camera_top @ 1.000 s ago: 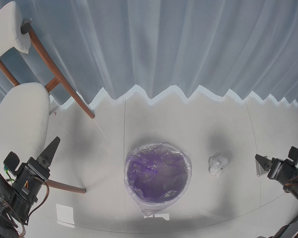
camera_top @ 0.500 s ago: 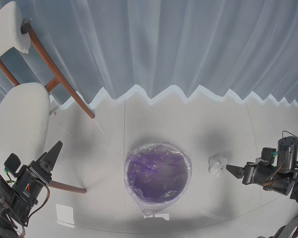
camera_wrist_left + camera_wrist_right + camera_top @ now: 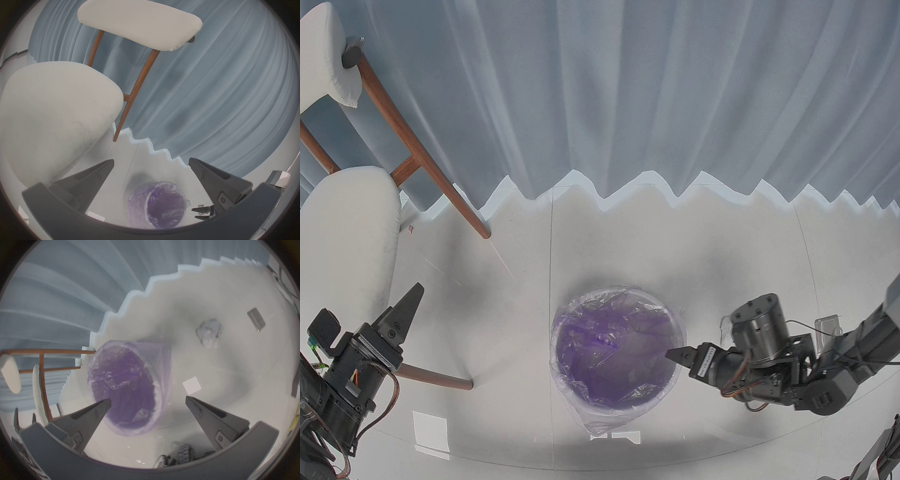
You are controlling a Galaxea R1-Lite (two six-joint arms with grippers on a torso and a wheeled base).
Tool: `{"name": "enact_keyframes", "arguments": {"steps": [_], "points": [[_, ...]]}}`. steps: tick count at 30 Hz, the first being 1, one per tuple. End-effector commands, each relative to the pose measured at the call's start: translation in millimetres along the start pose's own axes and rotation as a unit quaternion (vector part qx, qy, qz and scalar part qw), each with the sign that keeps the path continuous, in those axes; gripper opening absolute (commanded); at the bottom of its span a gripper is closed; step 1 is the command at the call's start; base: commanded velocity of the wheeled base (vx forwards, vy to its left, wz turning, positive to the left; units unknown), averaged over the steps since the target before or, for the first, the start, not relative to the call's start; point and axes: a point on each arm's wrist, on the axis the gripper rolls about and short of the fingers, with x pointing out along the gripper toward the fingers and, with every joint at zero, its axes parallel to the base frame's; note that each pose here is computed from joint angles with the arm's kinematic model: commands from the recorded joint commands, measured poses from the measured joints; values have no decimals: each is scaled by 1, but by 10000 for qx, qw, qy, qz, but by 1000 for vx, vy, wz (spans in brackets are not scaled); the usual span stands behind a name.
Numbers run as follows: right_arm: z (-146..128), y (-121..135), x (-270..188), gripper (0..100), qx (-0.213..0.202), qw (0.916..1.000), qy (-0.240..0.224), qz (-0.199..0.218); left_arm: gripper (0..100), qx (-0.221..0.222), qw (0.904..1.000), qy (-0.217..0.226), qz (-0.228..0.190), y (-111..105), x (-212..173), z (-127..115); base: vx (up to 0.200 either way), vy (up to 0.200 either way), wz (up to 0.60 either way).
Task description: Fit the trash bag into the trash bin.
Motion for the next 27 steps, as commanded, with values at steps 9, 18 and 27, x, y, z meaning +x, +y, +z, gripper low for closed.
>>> {"name": "enact_keyframes", "arguments": {"steps": [9, 18, 27], "points": [[-34, 14, 84, 100, 465, 9968, 186, -623, 100, 35, 9998, -32, 213, 6, 0, 0, 0, 0, 0], [-41, 13, 100, 100, 689, 9948, 86, -750, 100, 8, 9998, -21, 220, 7, 0, -1, 0, 0, 0], [-27, 29, 102, 0, 901, 9943, -196, -543, 100, 1, 9998, 15, 179, 6, 0, -1, 0, 0, 0]]}}
